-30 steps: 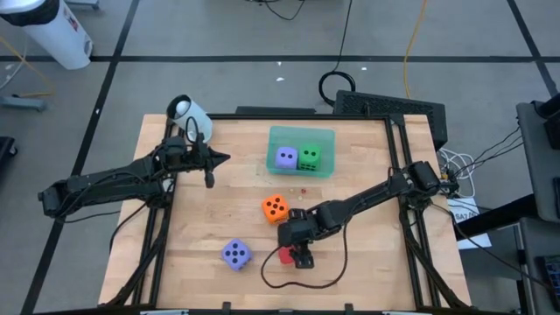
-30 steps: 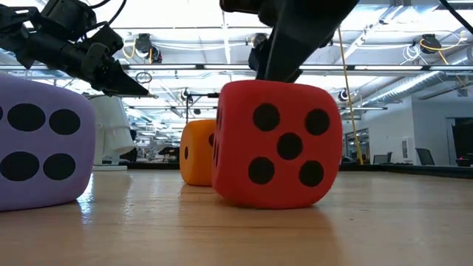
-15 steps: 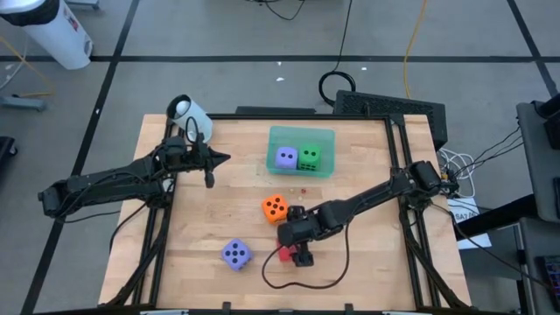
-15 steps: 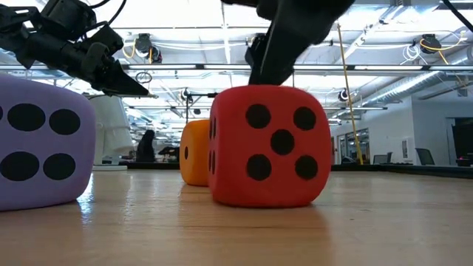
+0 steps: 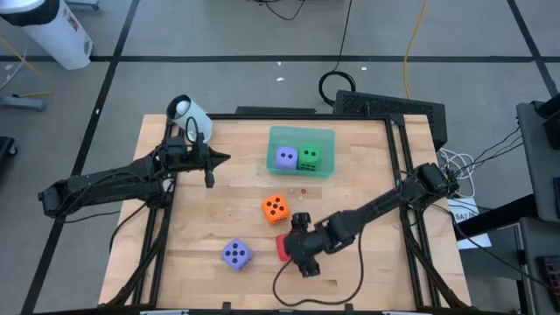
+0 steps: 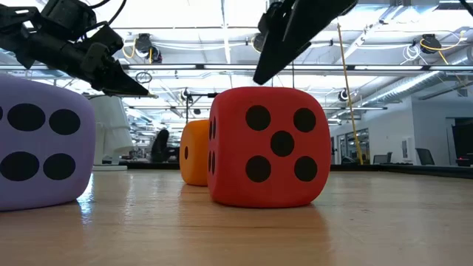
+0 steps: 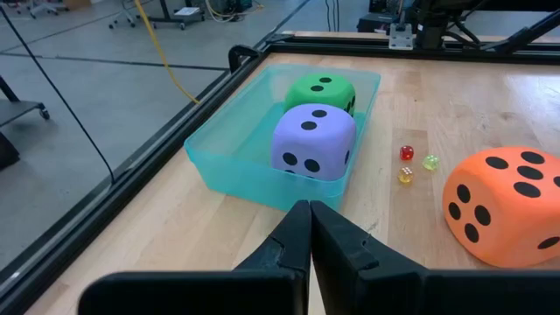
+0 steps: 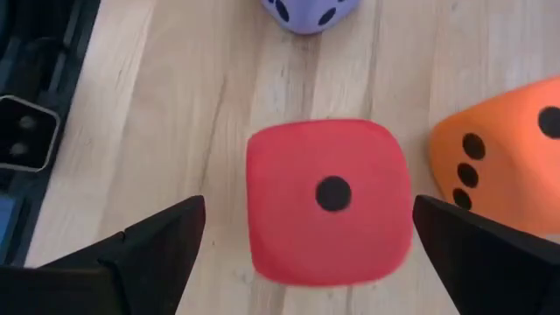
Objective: Pick & Place Dice
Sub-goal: Put the large red dice into the light blue bin
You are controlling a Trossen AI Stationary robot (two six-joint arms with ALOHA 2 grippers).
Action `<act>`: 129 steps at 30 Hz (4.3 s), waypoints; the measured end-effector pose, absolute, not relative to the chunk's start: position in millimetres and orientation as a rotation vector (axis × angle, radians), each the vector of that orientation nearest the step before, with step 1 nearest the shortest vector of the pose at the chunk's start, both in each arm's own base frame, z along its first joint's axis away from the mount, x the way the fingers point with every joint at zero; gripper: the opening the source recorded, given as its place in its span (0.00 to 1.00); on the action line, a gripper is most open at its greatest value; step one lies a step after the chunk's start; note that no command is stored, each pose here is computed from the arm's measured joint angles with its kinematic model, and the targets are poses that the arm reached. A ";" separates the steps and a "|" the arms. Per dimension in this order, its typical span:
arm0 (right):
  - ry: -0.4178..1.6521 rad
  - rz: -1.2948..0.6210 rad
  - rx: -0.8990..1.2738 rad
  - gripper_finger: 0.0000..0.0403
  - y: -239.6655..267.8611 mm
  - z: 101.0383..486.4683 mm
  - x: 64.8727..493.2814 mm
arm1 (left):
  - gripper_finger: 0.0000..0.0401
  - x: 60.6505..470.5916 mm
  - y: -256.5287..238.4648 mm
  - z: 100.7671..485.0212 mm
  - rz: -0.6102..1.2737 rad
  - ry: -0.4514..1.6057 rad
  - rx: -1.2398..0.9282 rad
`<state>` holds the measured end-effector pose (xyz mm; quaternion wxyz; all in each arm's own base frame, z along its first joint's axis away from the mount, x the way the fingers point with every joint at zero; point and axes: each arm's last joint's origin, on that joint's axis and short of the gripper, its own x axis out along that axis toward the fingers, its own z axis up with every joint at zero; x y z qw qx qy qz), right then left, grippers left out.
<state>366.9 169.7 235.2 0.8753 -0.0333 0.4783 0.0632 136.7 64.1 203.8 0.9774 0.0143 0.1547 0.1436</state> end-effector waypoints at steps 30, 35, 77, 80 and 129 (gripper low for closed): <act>1.033 0.096 -0.037 0.99 150.2 201.3 367.5 | 0.05 136.3 64.0 202.6 0.288 0.324 0.025; 0.984 0.106 -0.035 0.99 148.1 205.4 371.2 | 0.05 136.4 64.0 202.7 0.289 0.323 0.026; 0.923 0.085 -0.174 0.99 156.8 207.9 369.6 | 0.05 136.3 64.0 202.5 0.288 0.325 0.026; 0.939 0.088 -0.154 0.99 152.8 204.0 372.5 | 0.05 136.2 63.9 202.3 0.288 0.327 0.025; 0.672 0.192 0.040 0.98 103.2 259.6 338.3 | 0.05 136.3 64.0 202.5 0.289 0.324 0.026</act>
